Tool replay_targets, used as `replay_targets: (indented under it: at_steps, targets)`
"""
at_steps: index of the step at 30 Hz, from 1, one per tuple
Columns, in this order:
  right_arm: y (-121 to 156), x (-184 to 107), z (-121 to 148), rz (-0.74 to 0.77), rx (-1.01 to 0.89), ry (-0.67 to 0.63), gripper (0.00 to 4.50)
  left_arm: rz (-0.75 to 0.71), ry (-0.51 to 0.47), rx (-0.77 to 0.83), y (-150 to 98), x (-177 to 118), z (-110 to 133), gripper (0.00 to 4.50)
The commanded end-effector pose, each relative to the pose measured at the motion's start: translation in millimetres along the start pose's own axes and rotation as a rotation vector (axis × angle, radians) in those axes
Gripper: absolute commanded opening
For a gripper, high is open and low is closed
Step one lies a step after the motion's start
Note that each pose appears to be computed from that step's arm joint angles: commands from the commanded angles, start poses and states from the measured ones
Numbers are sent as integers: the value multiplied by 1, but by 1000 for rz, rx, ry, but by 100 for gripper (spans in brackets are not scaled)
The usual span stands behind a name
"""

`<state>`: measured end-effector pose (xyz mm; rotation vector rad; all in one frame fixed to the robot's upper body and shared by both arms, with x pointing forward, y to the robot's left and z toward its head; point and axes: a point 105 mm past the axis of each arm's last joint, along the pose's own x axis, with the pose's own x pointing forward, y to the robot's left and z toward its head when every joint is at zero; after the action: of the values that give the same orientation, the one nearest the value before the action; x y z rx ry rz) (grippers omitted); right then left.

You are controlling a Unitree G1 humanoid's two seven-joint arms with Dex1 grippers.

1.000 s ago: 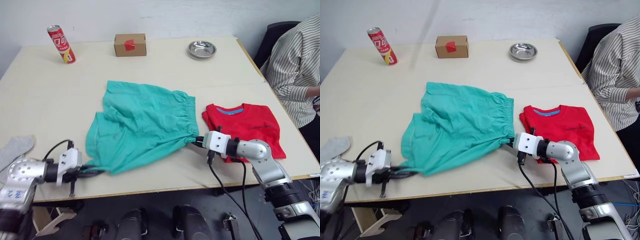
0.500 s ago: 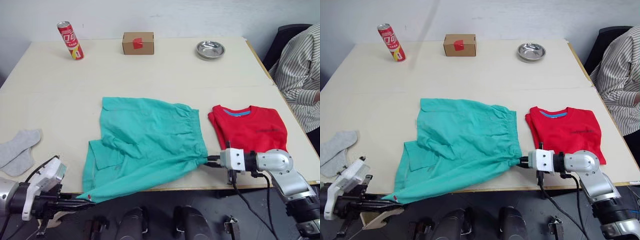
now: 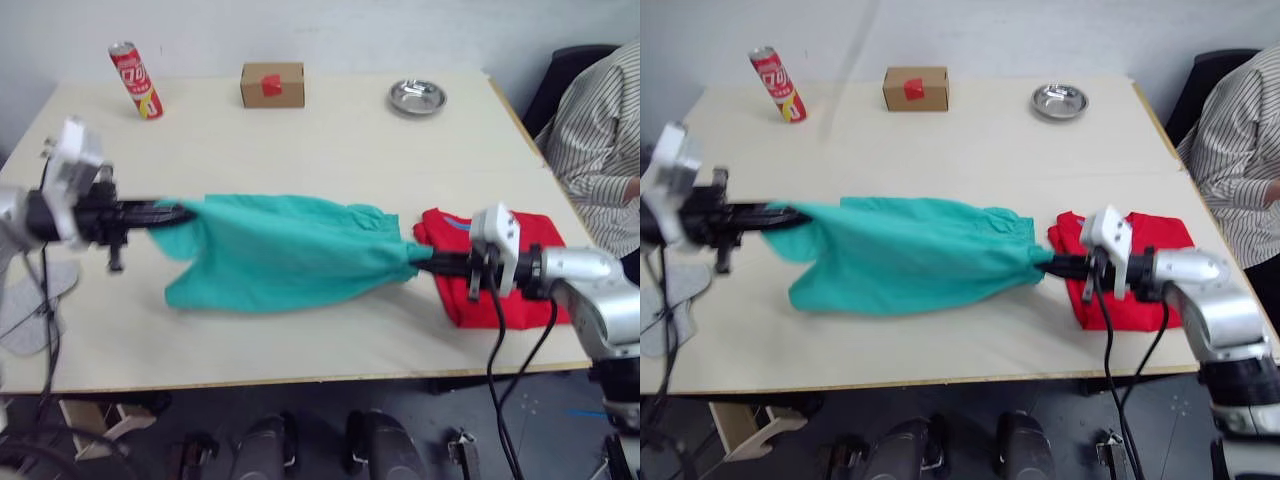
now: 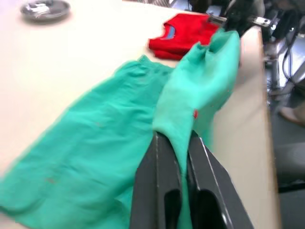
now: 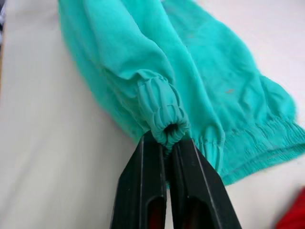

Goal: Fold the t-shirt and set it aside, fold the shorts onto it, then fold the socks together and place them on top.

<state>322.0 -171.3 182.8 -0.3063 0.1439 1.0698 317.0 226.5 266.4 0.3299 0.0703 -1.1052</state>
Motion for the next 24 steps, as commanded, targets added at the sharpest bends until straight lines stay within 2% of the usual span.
replay_targets:
  at_steps: [1,5,11,15,21,24]
  targets:
    - [-23,11,3,-90,70,16,0,121,91,49,44,13,-17,8]
    - [-53,35,3,-204,64,22,0,223,130,27,75,27,-34,8]
    - [-71,57,3,-266,58,23,0,299,158,-16,86,31,-53,8]
    - [-74,64,7,-275,41,3,0,370,184,-35,91,28,-67,8]
    - [-77,78,15,-310,39,-51,0,494,127,-54,99,22,-76,8]
    - [-83,82,15,-351,120,-93,0,543,82,-93,103,20,-76,8]
